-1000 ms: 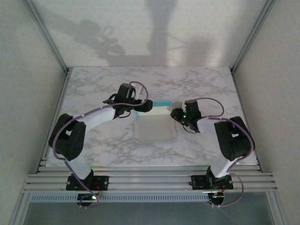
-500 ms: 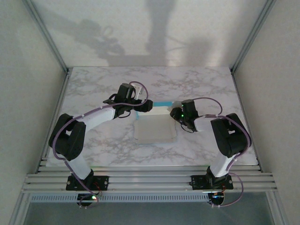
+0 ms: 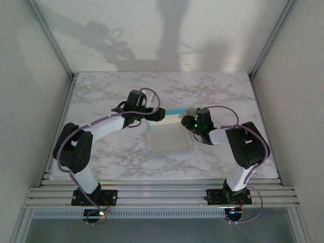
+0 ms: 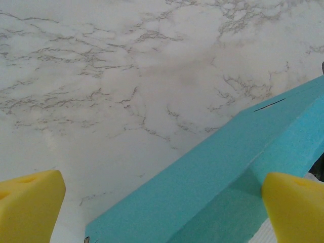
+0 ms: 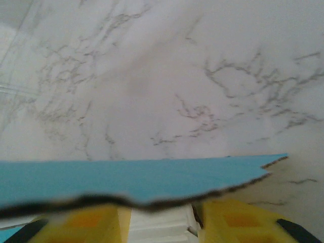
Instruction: Fold the paper box
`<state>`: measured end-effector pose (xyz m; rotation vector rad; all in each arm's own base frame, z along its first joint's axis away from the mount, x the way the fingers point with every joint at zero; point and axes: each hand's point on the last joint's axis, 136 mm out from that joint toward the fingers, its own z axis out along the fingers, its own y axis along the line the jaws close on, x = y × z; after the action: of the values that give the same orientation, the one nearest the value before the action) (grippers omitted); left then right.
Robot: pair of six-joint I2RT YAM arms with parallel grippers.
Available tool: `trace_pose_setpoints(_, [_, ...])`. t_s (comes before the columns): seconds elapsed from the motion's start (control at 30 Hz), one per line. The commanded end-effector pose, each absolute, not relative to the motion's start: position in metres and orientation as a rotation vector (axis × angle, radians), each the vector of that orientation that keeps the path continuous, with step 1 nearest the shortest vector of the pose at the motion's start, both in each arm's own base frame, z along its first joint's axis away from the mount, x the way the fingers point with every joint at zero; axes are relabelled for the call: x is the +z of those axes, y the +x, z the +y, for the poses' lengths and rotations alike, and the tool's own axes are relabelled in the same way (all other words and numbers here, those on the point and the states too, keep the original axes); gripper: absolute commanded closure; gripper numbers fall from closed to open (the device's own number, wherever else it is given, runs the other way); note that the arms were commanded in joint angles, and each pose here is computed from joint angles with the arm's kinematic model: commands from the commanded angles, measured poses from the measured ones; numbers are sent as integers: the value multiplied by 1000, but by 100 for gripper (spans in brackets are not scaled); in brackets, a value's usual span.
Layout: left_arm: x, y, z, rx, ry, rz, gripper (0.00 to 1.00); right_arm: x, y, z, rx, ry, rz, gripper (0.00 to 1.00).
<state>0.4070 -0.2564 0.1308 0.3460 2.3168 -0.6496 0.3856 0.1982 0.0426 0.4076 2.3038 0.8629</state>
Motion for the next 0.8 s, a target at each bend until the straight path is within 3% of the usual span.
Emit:
trace_pose_setpoints(0.0, [103,393,-254,-617,370,2410,1,51,388,211,907,321,2258,62])
trace_pose_setpoints(0.47, [105,392,-252,-609,368,2410,1,31,387,231,871,282,2361,62])
trace_pose_setpoints(0.77, [104,392,-252,-608,366,2411,1,4,378,222,665,293,2529,63])
